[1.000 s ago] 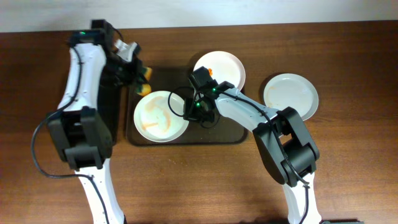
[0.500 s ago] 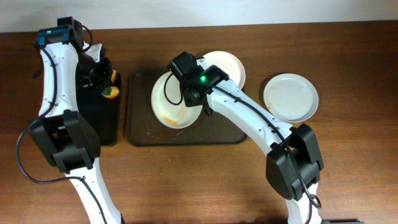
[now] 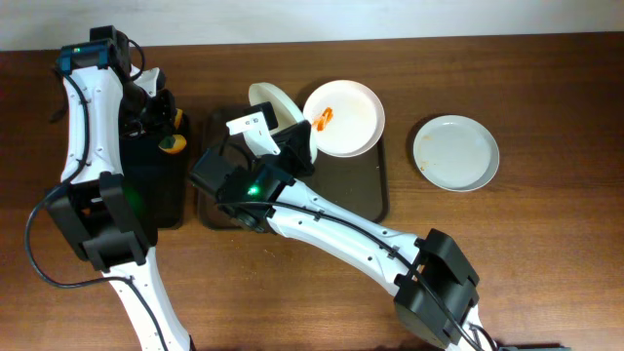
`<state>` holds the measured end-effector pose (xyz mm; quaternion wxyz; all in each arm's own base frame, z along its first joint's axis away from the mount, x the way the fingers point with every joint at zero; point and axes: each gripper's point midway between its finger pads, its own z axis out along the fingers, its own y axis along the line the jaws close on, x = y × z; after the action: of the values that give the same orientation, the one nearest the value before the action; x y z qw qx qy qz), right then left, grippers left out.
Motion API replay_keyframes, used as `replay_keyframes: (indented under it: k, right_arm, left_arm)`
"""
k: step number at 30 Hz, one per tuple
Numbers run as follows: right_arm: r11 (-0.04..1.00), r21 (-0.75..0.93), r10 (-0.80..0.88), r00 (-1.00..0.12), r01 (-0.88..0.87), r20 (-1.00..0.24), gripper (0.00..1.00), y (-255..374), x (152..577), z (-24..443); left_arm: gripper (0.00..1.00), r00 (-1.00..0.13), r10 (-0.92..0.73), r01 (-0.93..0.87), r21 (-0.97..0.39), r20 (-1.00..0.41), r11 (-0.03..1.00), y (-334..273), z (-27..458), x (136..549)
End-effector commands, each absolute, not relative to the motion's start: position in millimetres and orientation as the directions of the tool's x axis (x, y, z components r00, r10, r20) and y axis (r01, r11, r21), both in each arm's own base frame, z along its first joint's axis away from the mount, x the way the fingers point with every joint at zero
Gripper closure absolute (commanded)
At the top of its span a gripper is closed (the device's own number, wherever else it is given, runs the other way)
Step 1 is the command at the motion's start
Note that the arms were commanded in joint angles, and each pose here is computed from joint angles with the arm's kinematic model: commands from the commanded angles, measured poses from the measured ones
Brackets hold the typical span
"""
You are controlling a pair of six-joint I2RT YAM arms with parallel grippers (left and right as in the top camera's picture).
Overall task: Clean dirty plates on tray and stack at the side
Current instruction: 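Lift the plate with the right gripper and stack it on the cleaned plate, then grasp the last plate with the right gripper and drag it to tray center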
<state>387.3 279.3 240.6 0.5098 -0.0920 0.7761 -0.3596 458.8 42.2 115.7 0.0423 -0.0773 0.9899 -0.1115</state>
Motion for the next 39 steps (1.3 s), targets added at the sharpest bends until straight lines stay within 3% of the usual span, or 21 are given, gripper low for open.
replay_keyframes:
  k: [1, 5, 9, 12, 17, 22, 29, 30, 31, 32, 33, 37, 39]
  right_arm:
    - [0.739, -0.617, -0.480, -0.432, 0.269, -0.764, 0.96, 275, 387, 262]
    - [0.840, -0.534, -0.400, -0.556, 0.095, -0.729, 0.96, 277, 396, 229]
    - [0.991, -0.124, -0.117, -0.768, -0.049, -0.630, 0.96, 235, 418, 221]
    - [0.988, 0.136, 0.132, -0.886, 0.078, -0.445, 0.96, 144, 438, 207]
    - [0.876, 0.095, 0.480, -0.832, 0.473, -0.280, 0.96, -35, 430, 151]
    - [0.801, 0.073, 0.591, -0.764, 0.595, -0.258, 0.96, -100, 412, 89]
    - [0.778, -0.017, 0.606, -0.758, 0.627, -0.240, 0.96, -117, 390, 64]
    - [0.779, -0.022, 0.607, -0.761, 0.627, -0.229, 0.79, -116, 388, 63]
    - [0.783, -0.010, 0.605, -0.766, 0.622, -0.219, 0.45, -113, 387, 63]
    - [0.809, 0.030, 0.581, -0.789, 0.588, -0.200, 0.31, -105, 390, 65]
    - [0.835, 0.096, 0.550, -0.816, 0.542, -0.177, 0.25, -91, 396, 73]
    - [0.908, 0.248, 0.396, -0.885, 0.338, -0.245, 0.27, -12, 438, 114]
    - [0.912, 0.294, 0.369, -0.883, 0.285, -0.289, 0.40, 49, 456, 116]
  left_arm:
    - [1.00, -0.981, -0.172, -0.150, -0.224, -0.086, 0.963, 43, 121, 463]
    - [1.00, -0.981, -0.172, -0.150, -0.224, -0.086, 0.963, 43, 121, 463]
    - [0.99, -0.981, -0.172, -0.150, -0.224, -0.086, 0.963, 43, 121, 463]
    - [1.00, -0.981, -0.172, -0.149, -0.225, -0.087, 0.963, 43, 121, 463]
    - [1.00, -0.981, -0.172, -0.149, -0.224, -0.091, 0.963, 43, 122, 464]
    - [0.99, -0.981, -0.172, -0.149, -0.224, -0.090, 0.963, 43, 121, 463]
    - [0.99, -0.981, -0.172, -0.149, -0.224, -0.090, 0.963, 43, 122, 463]
    - [0.99, -0.981, -0.172, -0.149, -0.224, -0.090, 0.963, 43, 122, 463]
    - [1.00, -0.981, -0.172, -0.149, -0.224, -0.090, 0.963, 43, 121, 463]
    - [0.99, -0.981, -0.172, -0.149, -0.224, -0.090, 0.963, 43, 121, 463]
    - [1.00, -0.981, -0.172, -0.149, -0.224, -0.090, 0.963, 43, 122, 463]
    - [0.99, -0.981, -0.172, -0.149, -0.224, -0.089, 0.963, 43, 121, 463]
    - [1.00, -0.981, -0.172, -0.149, -0.224, -0.089, 0.963, 43, 121, 463]
